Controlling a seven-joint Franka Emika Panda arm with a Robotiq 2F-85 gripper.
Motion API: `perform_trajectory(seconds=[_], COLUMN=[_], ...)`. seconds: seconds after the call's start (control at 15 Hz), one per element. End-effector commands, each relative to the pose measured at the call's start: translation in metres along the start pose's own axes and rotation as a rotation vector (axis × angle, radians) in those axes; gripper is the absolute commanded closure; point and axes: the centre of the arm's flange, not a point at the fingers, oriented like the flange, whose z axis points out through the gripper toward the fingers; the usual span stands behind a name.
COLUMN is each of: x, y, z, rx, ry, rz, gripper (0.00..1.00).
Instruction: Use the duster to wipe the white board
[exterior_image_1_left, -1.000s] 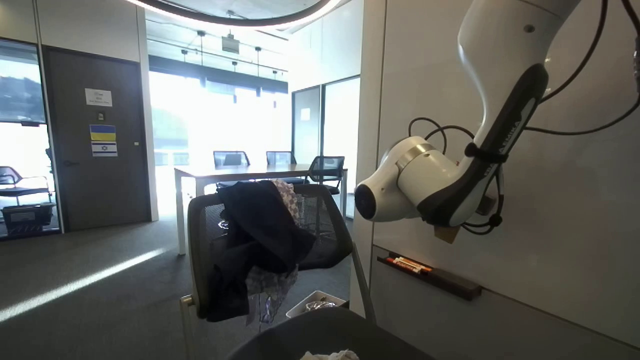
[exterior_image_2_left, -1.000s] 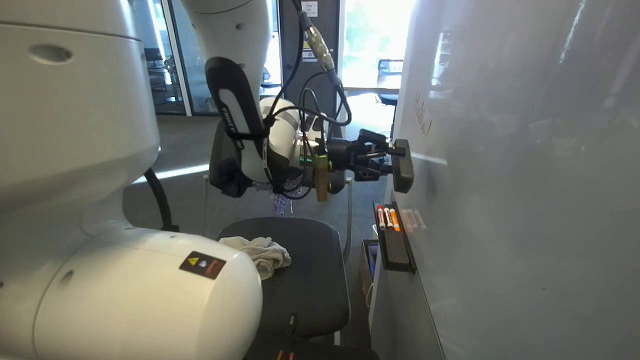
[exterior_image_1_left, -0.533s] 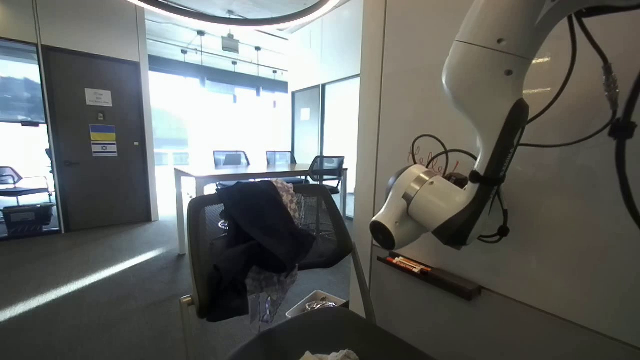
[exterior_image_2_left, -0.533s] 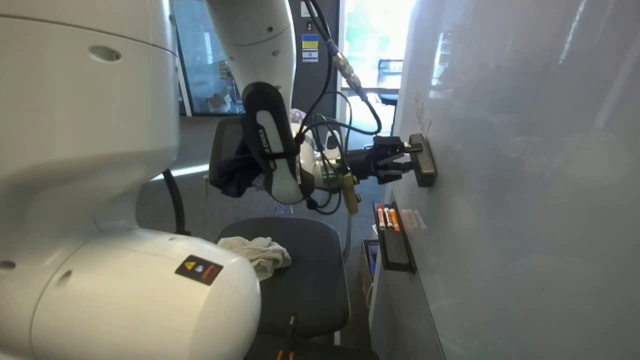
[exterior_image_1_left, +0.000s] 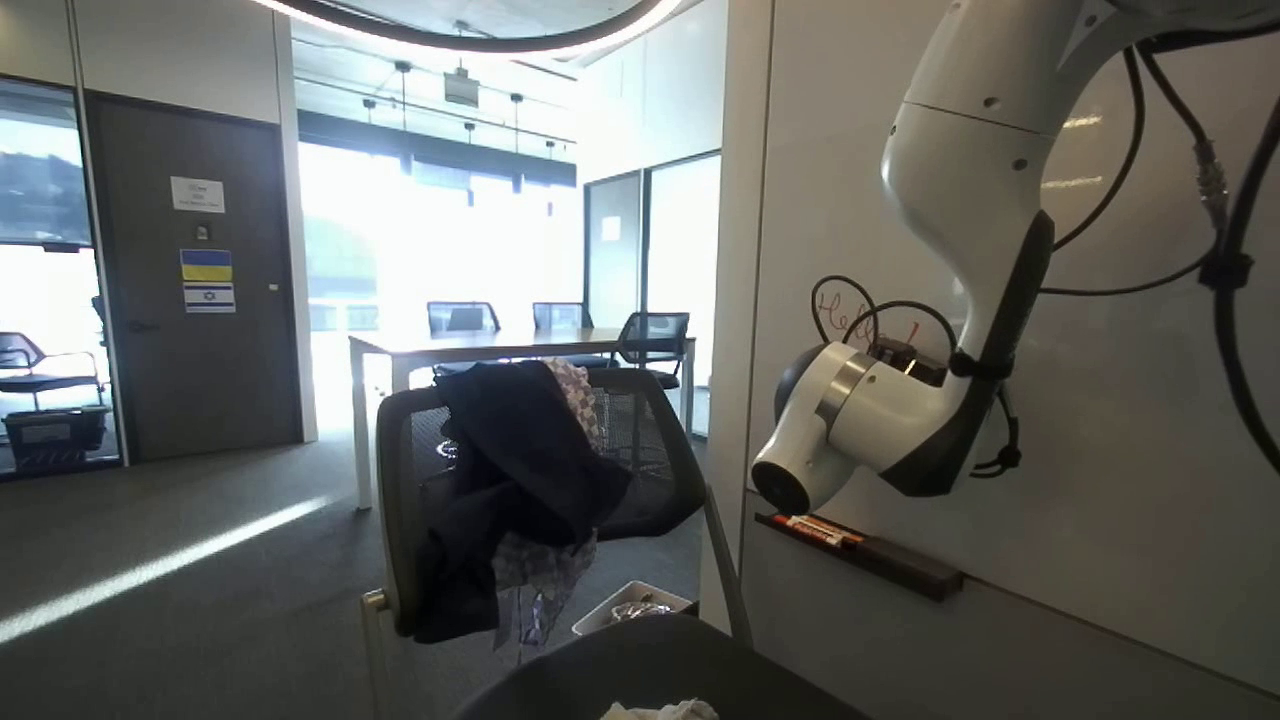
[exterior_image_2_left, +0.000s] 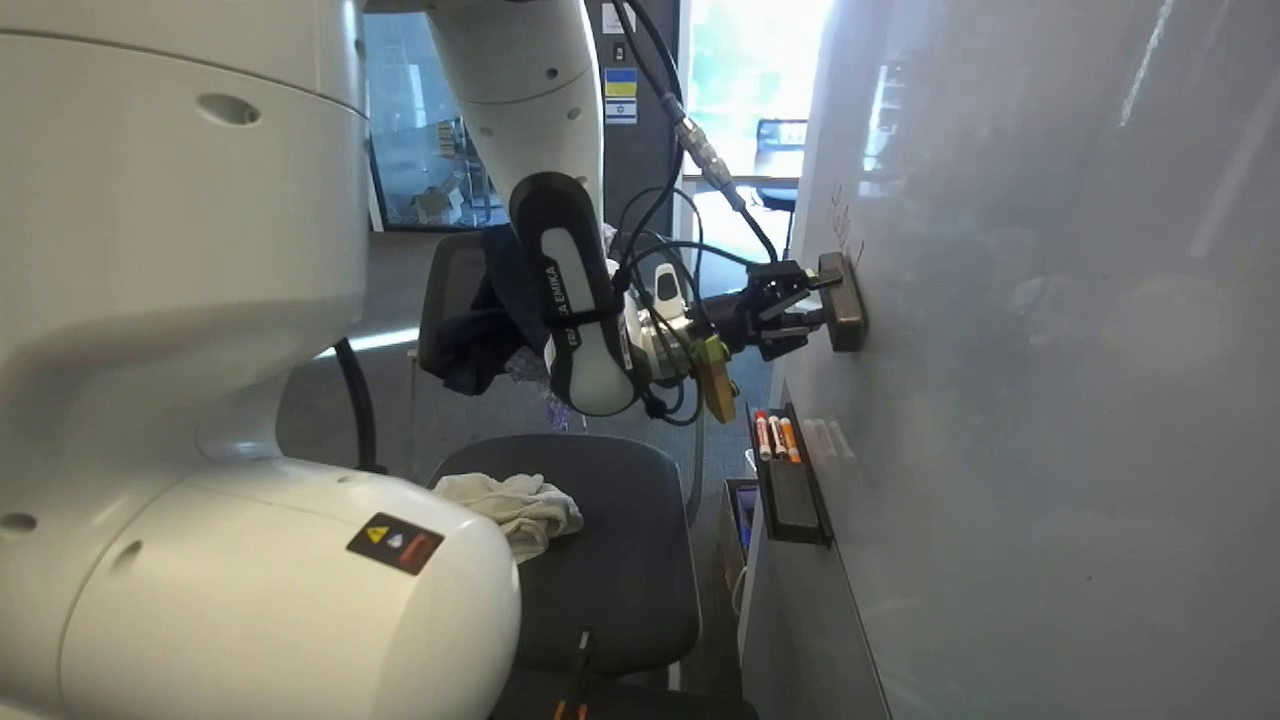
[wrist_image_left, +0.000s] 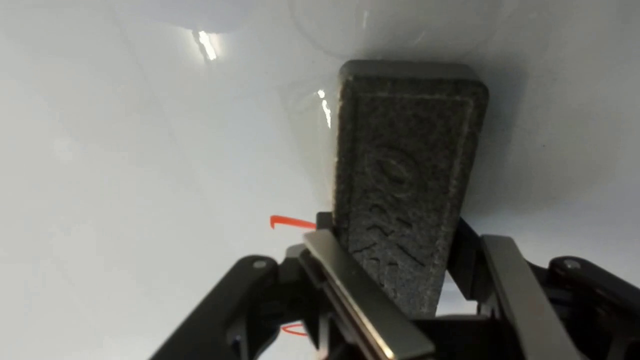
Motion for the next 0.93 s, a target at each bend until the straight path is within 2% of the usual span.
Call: perform_trajectory(seconds=[0.0, 0.33, 0.4, 0.67, 0.87], x=[0.012, 0.035, 0.060, 0.116, 0.147], y=[0.009, 0.033, 0.044, 0.065, 0.074], z=[0.028, 0.035, 0.042, 0.054, 0.062], rx=[-0.037, -0.048, -0.050, -0.059, -0.036], ry=[-0.062, -0.149, -0.159, -0.190, -0.212], rz=[-0.048, -0.076, -0.083, -0.107, -0.129], gripper=[0.69, 0.69, 0.69, 0.69, 0.69])
